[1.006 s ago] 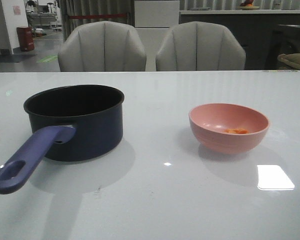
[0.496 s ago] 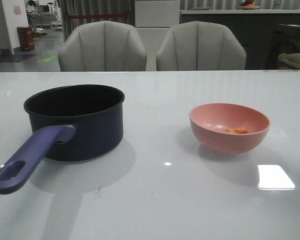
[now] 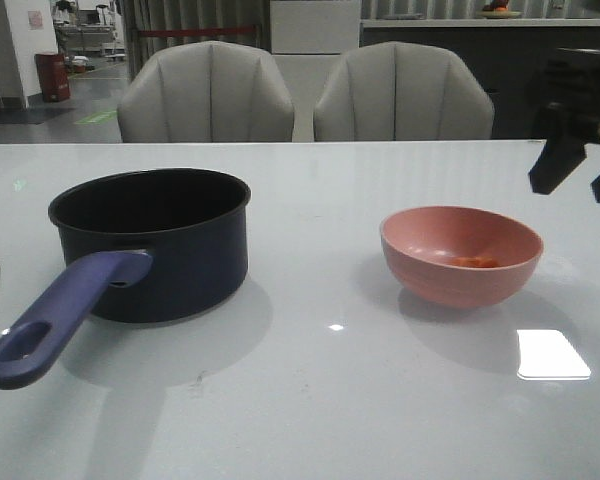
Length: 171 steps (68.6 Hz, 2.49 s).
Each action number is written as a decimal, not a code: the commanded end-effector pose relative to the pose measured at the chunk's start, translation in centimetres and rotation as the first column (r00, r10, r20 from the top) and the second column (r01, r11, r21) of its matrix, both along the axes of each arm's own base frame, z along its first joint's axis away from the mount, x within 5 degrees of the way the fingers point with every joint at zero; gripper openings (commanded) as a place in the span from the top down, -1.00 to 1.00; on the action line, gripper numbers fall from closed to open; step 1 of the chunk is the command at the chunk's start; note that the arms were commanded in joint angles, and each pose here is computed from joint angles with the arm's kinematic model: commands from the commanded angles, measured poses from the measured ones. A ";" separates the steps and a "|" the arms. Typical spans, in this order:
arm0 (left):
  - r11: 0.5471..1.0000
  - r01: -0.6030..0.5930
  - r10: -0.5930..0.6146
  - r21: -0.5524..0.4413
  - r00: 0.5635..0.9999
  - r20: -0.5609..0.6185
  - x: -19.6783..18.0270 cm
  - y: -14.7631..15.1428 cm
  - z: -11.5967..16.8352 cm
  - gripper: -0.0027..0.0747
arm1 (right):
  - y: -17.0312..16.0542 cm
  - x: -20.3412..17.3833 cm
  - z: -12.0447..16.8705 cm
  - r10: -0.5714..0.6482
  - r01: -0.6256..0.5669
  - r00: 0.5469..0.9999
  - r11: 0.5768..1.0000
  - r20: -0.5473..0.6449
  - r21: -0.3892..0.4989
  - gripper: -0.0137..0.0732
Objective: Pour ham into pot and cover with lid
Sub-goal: 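Grasp the rim of the pink bowl with the right gripper, then lift the pink bowl toward the saucepan with the right gripper, then tilt the pink bowl over the saucepan to pour the slices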
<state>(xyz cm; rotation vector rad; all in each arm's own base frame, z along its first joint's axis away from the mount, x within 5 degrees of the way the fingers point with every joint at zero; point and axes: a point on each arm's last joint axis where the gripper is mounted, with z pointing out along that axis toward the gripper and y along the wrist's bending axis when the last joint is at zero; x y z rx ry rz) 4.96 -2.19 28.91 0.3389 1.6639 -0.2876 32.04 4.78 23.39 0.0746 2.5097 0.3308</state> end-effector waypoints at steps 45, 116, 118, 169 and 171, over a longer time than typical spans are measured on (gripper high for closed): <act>0.999 0.007 -0.003 -0.051 0.996 0.087 0.0 0.0 1.6 -0.25 | 1.7 6.6 1.6 -0.010 0.004 0.998 0.995 0.058 0.097 0.38; 0.999 0.007 -0.003 -0.051 0.996 0.087 0.0 0.0 1.6 -0.25 | 21.5 7.6 15.0 0.353 -0.416 0.649 0.906 0.674 -0.074 0.38; 0.999 0.007 -0.003 -0.051 0.996 0.087 0.0 0.0 1.6 -0.25 | 21.6 7.4 14.9 0.359 -0.406 0.619 0.908 0.699 -0.107 0.38; 0.999 0.007 -0.003 -0.051 0.996 0.087 0.0 0.0 1.6 -0.25 | 24.5 2.7 6.6 0.628 0.005 -0.129 0.774 0.767 -0.633 0.38; 0.999 0.007 -0.003 -0.051 0.996 0.087 0.0 0.0 1.6 -0.25 | 24.6 2.8 6.1 0.644 0.035 -0.143 0.762 0.751 -0.647 0.38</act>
